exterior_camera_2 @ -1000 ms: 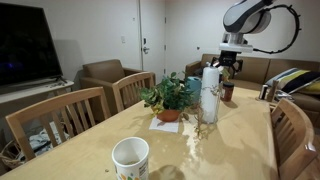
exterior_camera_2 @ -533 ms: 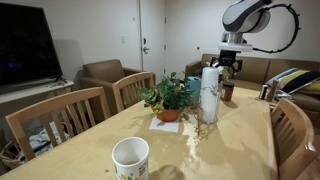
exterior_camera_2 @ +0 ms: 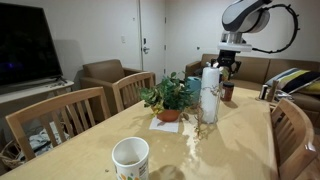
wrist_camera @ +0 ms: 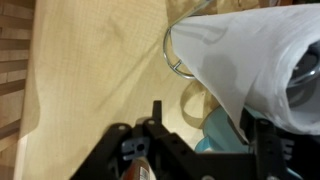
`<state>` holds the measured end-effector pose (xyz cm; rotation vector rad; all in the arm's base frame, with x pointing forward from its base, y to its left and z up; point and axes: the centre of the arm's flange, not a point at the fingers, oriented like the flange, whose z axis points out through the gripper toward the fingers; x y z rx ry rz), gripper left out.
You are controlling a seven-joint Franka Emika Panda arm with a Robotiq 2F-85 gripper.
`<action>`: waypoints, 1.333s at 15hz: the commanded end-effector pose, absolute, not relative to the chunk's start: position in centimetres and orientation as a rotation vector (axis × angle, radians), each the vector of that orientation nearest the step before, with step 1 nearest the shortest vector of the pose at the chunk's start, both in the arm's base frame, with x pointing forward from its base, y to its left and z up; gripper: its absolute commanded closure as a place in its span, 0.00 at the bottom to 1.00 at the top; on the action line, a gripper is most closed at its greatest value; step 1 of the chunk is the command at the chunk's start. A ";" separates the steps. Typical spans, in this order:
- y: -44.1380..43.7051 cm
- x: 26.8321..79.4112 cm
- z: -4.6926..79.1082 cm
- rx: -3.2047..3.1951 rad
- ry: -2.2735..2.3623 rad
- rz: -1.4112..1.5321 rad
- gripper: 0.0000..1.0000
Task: Pull the roll of the object slightly
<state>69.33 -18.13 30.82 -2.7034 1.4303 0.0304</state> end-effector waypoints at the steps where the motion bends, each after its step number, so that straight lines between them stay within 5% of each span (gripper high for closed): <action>1: -18.2 69.6 31.5 -2.688 1.406 0.070 0.59; 7: -18.0 69.6 31.3 -2.693 1.402 0.098 0.98; 20: -22.2 68.3 31.3 -2.659 1.498 0.136 0.96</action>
